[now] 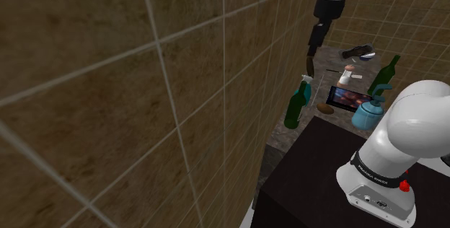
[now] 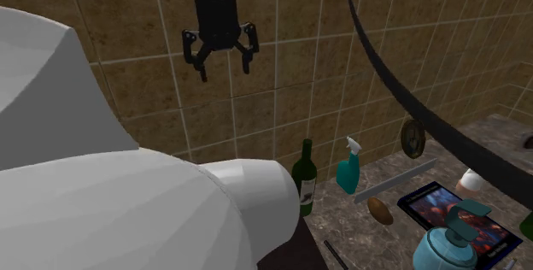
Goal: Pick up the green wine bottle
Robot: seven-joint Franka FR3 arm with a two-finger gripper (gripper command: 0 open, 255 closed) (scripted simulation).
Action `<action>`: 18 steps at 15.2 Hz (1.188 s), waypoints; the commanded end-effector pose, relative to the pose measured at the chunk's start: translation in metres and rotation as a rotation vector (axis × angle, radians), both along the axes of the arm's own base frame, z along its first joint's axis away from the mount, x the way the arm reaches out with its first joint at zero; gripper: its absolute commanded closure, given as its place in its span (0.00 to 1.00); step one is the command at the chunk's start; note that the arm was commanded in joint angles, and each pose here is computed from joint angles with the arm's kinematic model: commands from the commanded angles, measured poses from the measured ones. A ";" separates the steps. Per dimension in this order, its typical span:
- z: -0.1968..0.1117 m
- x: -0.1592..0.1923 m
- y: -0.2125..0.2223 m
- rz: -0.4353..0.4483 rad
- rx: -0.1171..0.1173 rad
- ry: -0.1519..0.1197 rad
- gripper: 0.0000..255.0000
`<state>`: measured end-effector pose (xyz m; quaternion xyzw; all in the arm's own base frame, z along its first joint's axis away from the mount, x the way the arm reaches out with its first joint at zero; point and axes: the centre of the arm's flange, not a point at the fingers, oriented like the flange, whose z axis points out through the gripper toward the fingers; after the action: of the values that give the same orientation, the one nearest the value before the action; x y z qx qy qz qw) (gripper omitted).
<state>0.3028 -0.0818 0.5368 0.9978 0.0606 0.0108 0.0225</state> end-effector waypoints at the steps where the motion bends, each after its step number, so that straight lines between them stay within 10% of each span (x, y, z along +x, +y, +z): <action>1: -0.020 0.004 -0.020 0.002 0.003 -0.005 0.00; 18: -0.179 0.035 -0.179 0.005 0.037 -0.035 0.00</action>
<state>0.3353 -0.2535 0.3682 0.9977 0.0620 0.0283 0.0048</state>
